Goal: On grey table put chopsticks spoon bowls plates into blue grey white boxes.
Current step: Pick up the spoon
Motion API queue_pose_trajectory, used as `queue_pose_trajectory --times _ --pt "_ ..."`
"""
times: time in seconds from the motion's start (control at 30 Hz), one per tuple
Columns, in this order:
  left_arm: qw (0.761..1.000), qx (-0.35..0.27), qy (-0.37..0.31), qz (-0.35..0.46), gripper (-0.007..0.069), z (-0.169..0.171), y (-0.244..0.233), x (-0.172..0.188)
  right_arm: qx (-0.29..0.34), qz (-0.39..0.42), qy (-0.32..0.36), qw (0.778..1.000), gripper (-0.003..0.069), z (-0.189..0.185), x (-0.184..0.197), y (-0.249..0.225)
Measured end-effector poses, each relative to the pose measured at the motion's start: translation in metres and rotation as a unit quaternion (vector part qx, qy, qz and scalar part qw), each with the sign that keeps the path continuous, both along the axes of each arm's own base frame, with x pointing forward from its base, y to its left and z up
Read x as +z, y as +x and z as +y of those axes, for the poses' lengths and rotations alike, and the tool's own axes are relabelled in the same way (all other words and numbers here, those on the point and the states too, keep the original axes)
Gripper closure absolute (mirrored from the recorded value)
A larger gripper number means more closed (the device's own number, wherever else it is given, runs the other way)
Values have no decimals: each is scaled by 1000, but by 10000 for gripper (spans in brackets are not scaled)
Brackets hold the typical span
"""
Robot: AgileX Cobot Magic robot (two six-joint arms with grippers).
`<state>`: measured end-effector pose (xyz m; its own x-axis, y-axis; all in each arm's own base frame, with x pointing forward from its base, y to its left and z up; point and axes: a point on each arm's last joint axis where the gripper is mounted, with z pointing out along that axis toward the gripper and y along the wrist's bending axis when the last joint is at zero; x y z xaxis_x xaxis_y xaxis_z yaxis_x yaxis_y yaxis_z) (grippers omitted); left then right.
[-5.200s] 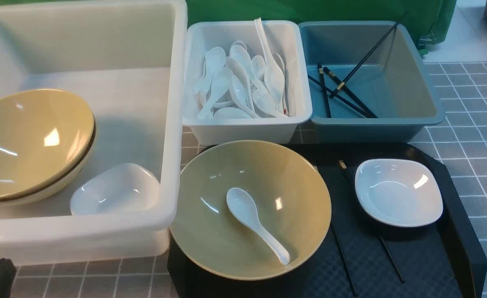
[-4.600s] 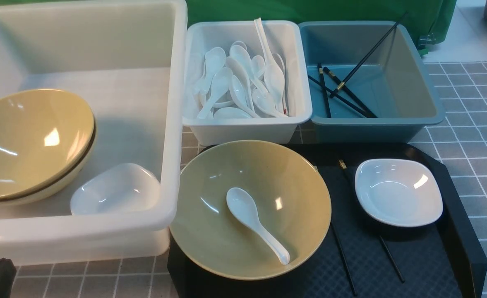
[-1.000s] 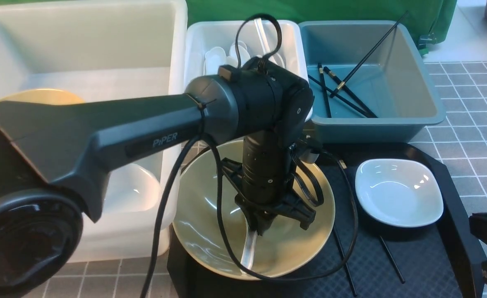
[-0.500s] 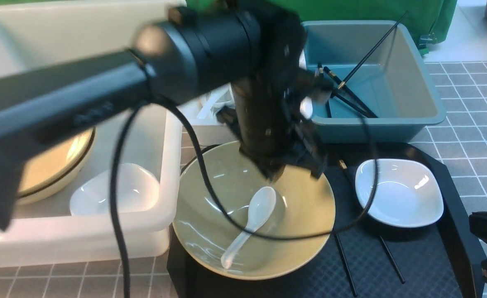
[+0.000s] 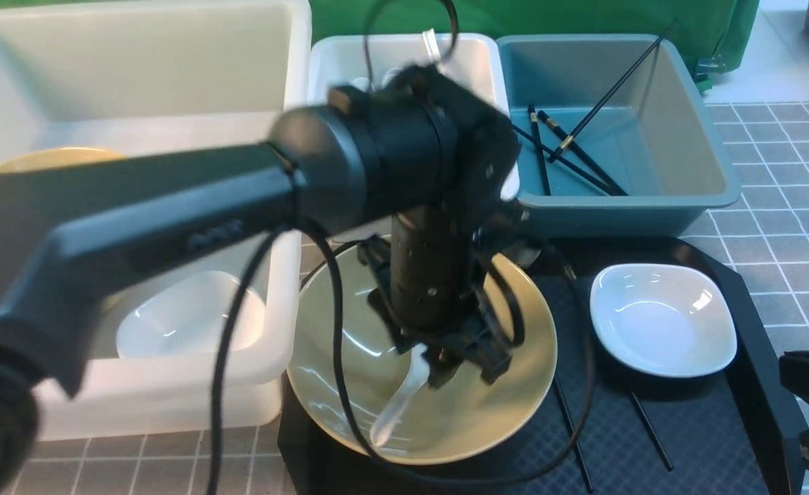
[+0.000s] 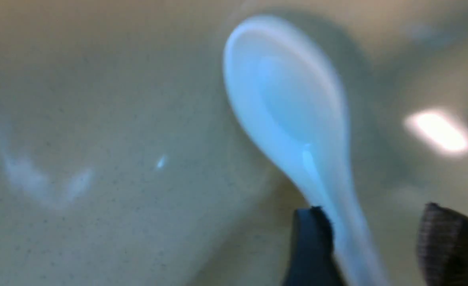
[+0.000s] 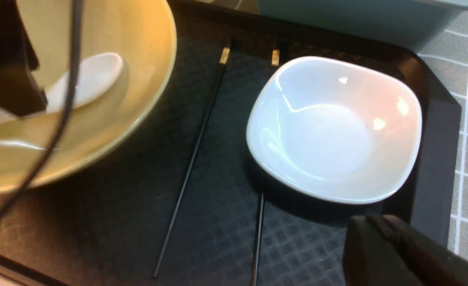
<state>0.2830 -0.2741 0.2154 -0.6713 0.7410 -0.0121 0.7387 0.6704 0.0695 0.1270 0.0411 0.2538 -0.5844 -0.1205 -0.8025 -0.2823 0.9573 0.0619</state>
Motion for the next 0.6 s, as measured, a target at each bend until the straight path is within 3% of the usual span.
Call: queue_pose_trajectory --times 0.1,0.2,0.33,0.47,0.6 --pt "1000 -3 20 9 234 -1 4 -19 0 0 0 1000 624 0 0 0" --pt "999 -4 30 18 289 -3 6 -30 0 0 0 1000 624 0 0 0" --pt "999 -4 33 22 525 -4 6 -35 0 0 0 1000 624 0 0 0" --pt "999 -11 26 15 536 -5 8 -29 0 -1 0 1000 622 0 0 0" --pt "999 -15 -25 -39 536 -11 14 20 0 -1 0 1000 621 0 0 0"
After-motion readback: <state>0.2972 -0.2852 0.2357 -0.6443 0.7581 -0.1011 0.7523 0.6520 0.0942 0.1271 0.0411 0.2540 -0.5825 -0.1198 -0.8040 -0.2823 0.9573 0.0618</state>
